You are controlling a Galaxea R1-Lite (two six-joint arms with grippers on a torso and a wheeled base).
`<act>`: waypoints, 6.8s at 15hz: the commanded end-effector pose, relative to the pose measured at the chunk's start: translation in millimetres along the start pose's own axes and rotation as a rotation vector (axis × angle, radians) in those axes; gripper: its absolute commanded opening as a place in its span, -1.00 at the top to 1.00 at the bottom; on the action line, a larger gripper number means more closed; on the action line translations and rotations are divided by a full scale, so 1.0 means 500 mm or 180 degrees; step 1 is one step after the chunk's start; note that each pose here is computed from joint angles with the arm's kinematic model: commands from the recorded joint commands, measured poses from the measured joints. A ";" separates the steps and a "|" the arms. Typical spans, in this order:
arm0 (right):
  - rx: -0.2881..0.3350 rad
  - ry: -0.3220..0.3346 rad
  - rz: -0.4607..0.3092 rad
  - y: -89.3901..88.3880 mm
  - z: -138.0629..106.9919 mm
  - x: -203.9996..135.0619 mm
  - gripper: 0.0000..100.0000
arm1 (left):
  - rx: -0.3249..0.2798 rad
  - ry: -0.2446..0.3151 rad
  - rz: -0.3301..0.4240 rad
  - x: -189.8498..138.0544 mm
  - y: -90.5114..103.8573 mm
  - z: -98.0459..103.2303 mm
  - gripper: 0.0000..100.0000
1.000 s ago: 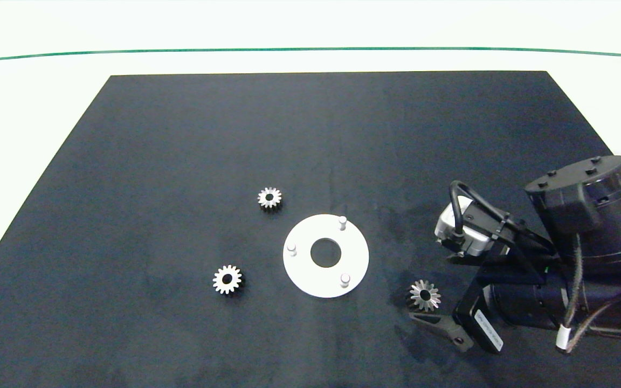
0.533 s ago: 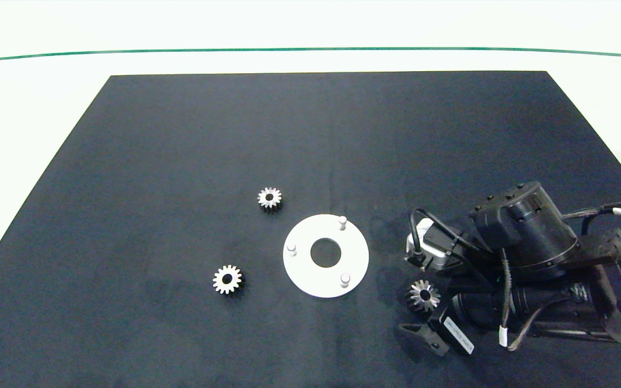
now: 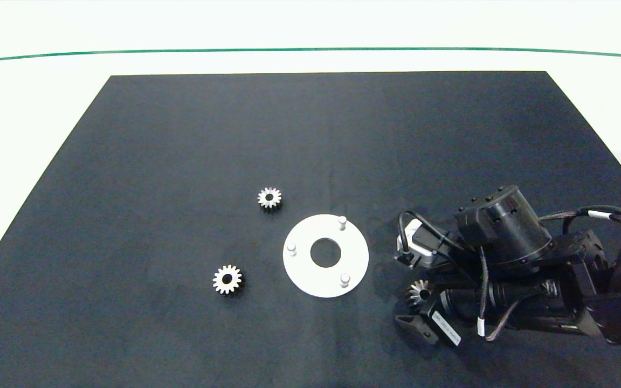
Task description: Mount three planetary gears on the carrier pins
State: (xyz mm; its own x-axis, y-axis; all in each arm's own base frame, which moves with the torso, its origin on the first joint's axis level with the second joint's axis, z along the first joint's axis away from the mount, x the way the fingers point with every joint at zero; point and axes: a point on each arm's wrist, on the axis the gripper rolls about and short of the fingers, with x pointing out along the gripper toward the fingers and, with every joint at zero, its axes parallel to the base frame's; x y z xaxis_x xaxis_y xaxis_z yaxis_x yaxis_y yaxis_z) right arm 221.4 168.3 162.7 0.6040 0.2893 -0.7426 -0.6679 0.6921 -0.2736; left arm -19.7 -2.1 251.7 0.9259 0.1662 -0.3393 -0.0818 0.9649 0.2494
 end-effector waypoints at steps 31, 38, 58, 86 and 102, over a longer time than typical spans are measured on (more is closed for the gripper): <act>-0.0066 -0.0030 -0.0205 -0.003 -0.002 -0.023 0.49 | 0.0005 0.0030 -0.0005 0.000 -0.003 -0.011 -1.00; -0.0088 0.0002 -0.0164 0.006 -0.005 -0.016 0.74 | 0.0005 0.0025 -0.0004 -0.001 -0.003 -0.011 -1.00; -0.0068 -0.0030 -0.0213 0.000 -0.010 -0.028 1.00 | 0.0005 -0.0023 0.0004 -0.008 -0.003 -0.014 -1.00; 0.0016 -0.0093 -0.0229 0.007 -0.012 -0.021 -0.92 | 0.0007 -0.0055 0.0017 -0.011 -0.003 -0.013 -1.00; -0.0012 -0.0064 -0.0202 0.013 -0.015 -0.020 -0.26 | 0.0010 -0.0063 0.0024 -0.013 -0.003 -0.012 -1.00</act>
State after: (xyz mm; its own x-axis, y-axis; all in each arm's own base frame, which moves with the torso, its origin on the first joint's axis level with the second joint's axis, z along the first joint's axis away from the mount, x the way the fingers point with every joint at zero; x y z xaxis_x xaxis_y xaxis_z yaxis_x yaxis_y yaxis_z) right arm 208.1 164.3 164.1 0.6551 0.2586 -0.7099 -0.6273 0.7099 -0.3202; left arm -27.5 -3.2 248.5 0.9337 0.1682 -0.3160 -0.0881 0.9636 0.2525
